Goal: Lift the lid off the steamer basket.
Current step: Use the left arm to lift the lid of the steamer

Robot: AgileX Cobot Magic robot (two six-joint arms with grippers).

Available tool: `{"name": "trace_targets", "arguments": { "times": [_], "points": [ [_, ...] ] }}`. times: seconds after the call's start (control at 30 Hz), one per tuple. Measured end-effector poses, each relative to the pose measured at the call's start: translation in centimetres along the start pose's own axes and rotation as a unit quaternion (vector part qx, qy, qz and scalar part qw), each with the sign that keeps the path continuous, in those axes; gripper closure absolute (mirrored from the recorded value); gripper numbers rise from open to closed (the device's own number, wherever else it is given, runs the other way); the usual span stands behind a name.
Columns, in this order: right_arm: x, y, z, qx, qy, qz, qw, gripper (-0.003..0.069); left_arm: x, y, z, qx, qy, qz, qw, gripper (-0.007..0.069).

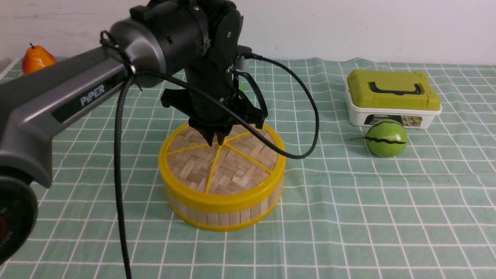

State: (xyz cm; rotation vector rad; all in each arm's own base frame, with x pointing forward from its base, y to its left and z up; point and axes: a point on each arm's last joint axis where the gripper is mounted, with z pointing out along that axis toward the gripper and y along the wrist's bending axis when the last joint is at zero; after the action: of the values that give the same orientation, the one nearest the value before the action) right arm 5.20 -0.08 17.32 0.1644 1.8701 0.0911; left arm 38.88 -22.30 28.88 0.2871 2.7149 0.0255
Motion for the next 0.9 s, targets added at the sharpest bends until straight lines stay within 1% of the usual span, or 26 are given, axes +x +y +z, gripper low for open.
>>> {"name": "trace_targets", "arguments": {
  "times": [0.1,0.23,0.37,0.57,0.63,0.9],
  "points": [
    [0.0,0.0,0.0,0.0,0.0,0.0,1.0,0.0418,-0.1,-0.2,0.7,0.002,-0.004,-0.017,1.0,0.0392],
    [0.0,0.0,0.0,0.0,0.0,0.0,1.0,0.0418,-0.6,-0.3,0.7,0.006,-0.028,-0.021,0.999,0.0351],
    [0.0,0.0,0.0,0.0,0.0,0.0,1.0,0.0418,-0.8,-0.2,1.0,0.001,-0.041,-0.021,0.999,0.0344],
    [0.0,0.0,0.0,0.0,0.0,0.0,1.0,0.0418,-0.6,-0.5,2.6,-0.007,-0.024,-0.022,0.999,0.0344],
    [0.0,0.0,0.0,0.0,0.0,0.0,1.0,0.0418,-0.5,-0.6,3.5,-0.013,-0.014,-0.019,1.0,0.0349],
    [0.0,0.0,0.0,0.0,0.0,0.0,1.0,0.0418,-0.5,-0.6,3.5,-0.014,-0.015,-0.018,1.0,0.0379]
  ]
}}
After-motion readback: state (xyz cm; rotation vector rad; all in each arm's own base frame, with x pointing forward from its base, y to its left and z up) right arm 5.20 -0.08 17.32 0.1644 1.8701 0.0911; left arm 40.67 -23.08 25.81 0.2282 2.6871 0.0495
